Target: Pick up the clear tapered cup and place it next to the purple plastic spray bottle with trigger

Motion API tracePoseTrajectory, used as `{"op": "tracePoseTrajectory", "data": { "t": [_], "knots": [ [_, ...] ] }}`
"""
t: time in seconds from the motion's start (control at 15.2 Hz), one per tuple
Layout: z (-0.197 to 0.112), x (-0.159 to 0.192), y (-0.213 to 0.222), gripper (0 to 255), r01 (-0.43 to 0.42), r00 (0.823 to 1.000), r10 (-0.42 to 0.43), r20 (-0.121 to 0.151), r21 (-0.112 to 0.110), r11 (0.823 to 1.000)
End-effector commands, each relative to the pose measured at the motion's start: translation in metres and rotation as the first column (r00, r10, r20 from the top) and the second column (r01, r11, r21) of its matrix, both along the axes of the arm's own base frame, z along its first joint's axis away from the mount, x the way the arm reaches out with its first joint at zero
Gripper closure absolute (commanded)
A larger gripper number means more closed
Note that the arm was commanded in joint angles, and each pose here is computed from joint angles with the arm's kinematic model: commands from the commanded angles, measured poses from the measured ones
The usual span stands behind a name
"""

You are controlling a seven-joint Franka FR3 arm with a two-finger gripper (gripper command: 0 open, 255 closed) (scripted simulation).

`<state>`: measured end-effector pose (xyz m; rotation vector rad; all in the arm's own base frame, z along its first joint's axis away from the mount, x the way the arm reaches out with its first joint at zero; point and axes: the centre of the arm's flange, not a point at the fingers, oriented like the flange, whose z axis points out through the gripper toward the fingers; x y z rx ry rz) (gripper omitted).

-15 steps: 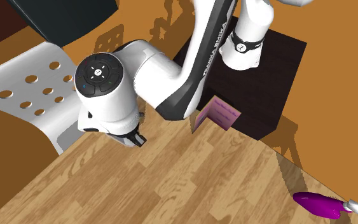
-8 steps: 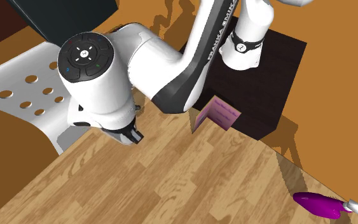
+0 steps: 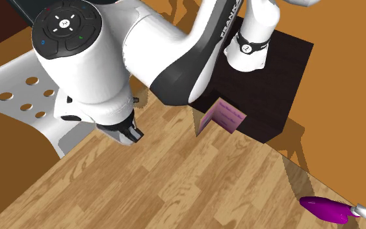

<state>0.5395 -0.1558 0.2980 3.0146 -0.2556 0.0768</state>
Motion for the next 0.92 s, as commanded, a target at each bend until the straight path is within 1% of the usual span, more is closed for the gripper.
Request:
{"op": "tracePoseTrajectory", "data": {
  "t": [0.0, 0.86],
  "knots": [
    [0.011, 0.0, 0.0, 255, 0.0, 1.0, 0.0, 0.0, 0.0, 1.0],
    [0.08, 0.0, 0.0, 255, 0.0, 1.0, 0.0, 0.0, 0.0, 1.0]
  ]
}}
